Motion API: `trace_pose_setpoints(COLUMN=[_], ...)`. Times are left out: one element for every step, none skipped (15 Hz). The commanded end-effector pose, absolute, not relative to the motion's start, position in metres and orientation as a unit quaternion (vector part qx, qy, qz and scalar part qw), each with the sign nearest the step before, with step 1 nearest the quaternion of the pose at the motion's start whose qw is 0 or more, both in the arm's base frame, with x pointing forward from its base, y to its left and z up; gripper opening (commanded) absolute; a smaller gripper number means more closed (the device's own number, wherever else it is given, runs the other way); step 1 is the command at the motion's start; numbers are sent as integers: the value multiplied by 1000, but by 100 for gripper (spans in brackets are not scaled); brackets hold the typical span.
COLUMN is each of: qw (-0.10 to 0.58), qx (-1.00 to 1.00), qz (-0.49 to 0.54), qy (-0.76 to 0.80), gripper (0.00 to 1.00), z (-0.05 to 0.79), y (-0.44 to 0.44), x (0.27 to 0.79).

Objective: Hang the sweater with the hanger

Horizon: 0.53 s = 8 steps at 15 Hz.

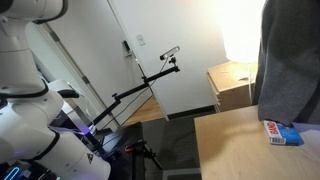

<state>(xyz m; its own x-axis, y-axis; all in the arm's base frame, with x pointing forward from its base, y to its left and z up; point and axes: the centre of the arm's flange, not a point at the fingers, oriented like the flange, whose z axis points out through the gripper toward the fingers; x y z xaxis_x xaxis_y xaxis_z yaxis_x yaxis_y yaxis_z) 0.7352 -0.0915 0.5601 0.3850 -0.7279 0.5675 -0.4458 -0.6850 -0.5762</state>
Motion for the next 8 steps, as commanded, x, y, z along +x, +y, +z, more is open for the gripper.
trace_pose_setpoints(qw=[129,118,105,100,88,81,76,67], qx=[-766,-757,-745,-741,-733,-728,-722,-714], qz=[-469,-477,-486,-488,-494,-498,-501,-506], qy=[420,431,444,451,459,464,471,479], gripper=[6,6,6,6,6,6,6,6], z=[572,572,572,572,572,571,572,571], y=[-91,-92,-94,-94,-94,-93,-92,-91], x=[754,755,756,757,757,759,760,762])
